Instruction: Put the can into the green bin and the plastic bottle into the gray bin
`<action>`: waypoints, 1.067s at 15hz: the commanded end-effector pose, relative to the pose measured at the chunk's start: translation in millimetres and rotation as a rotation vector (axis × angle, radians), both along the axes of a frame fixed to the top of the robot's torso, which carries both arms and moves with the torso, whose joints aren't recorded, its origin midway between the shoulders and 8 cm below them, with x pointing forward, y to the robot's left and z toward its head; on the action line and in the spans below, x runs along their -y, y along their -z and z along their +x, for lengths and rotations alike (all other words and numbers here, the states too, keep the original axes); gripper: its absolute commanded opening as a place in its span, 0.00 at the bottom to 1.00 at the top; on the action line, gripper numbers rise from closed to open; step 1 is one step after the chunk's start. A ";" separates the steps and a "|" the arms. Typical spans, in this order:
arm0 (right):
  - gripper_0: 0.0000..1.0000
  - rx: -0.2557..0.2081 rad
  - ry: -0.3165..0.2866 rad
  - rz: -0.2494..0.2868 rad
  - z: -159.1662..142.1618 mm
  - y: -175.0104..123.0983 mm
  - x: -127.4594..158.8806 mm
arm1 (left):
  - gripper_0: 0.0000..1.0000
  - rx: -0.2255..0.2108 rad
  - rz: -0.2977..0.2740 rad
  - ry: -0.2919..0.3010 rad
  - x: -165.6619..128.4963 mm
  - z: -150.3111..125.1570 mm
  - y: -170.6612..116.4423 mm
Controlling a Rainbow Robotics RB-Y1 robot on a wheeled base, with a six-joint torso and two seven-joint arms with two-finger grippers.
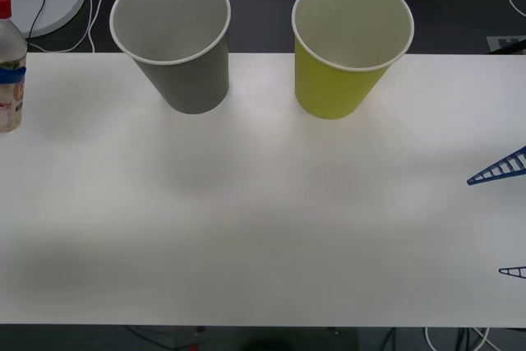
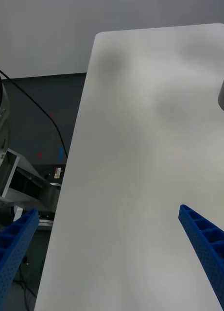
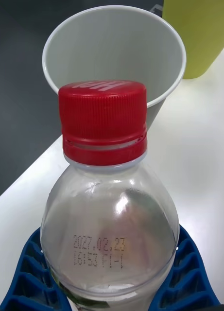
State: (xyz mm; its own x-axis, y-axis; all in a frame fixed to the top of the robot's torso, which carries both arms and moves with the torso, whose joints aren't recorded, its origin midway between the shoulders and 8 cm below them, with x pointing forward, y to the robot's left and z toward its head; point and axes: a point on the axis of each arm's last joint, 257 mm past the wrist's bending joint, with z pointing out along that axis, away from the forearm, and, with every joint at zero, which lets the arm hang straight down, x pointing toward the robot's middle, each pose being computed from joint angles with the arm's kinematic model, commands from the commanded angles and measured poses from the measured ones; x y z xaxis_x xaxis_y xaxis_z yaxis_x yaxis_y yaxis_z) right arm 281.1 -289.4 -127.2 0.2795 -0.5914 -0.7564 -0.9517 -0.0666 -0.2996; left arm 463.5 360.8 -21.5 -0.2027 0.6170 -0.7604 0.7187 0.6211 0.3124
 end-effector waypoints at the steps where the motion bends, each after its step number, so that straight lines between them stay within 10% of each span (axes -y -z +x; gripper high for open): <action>1: 1.00 0.000 0.000 0.000 0.0 0.0 0.0 | 0.00 -0.037 0.014 0.004 9.9 -0.4 -6.0; 16: 1.00 0.000 0.000 0.000 0.0 0.0 0.0 | 0.00 -0.160 0.155 0.071 53.1 54.3 -51.1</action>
